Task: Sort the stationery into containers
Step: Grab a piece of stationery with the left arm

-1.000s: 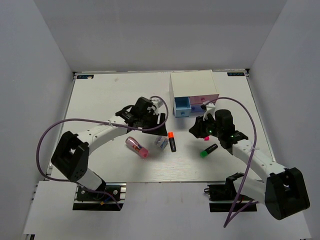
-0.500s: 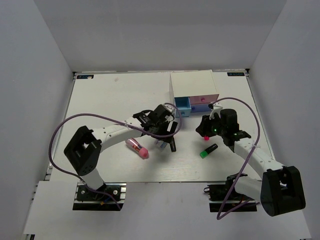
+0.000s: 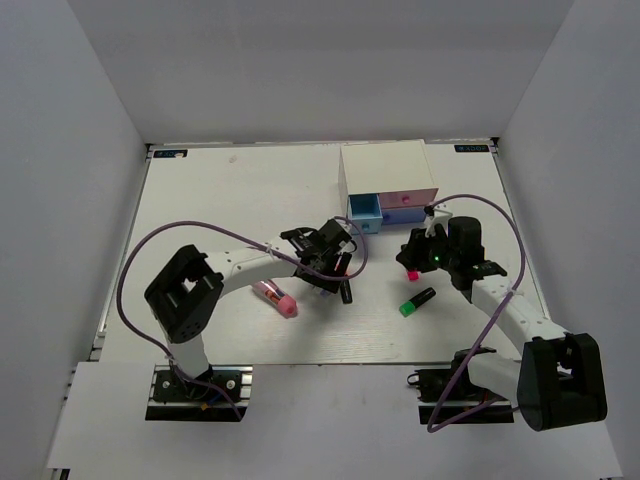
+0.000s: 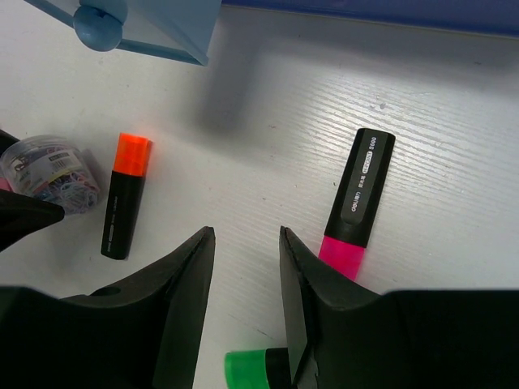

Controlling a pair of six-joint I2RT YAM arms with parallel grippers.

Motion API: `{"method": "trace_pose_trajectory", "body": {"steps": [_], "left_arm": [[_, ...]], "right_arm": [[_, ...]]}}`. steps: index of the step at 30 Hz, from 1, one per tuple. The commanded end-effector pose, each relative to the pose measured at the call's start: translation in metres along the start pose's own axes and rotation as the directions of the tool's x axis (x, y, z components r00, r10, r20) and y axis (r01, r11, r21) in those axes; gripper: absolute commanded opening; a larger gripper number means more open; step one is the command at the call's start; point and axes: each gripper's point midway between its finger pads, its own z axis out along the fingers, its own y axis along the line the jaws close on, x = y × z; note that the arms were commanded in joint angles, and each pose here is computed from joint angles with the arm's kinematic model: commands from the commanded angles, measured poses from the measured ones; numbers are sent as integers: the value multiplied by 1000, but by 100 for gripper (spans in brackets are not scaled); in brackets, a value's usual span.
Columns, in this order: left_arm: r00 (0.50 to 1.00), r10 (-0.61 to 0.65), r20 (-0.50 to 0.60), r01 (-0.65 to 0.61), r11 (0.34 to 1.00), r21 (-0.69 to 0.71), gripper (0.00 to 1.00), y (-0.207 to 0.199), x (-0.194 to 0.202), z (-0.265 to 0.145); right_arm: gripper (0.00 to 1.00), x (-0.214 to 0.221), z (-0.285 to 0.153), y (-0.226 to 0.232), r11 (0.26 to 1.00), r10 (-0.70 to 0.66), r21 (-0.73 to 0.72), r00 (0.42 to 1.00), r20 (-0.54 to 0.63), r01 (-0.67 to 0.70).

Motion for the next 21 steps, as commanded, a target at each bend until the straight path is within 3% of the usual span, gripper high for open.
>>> {"method": "trace_pose_trajectory", "body": {"steps": [1,4,9,12,16,21], "left_arm": [[997,-2,75,2,1000,3,79,-6,-25,-11],[997,5,71,-7,1000,16,69,-11,-23,-11],[990,-3,138,-8,997,81,27,-20,-41,-33],[980,-10,199,-15,993,120,18,-25,-55,-54],[960,-32,277,-15,986,167,16,-29,-81,-85],[907,57,417,-137,977,163,15,-35,-129,-128]], "right_arm": [[44,-20,-1,2,1000,-17,-24,999,41,18],[44,-21,-2,2,999,-11,-31,999,44,12],[44,-20,-2,4,999,-11,-51,999,45,14],[44,-22,-4,7,997,-26,-72,998,54,30],[44,-25,-6,8,996,-30,-81,997,69,36],[44,-23,-6,11,995,-33,-95,997,71,39]]}}
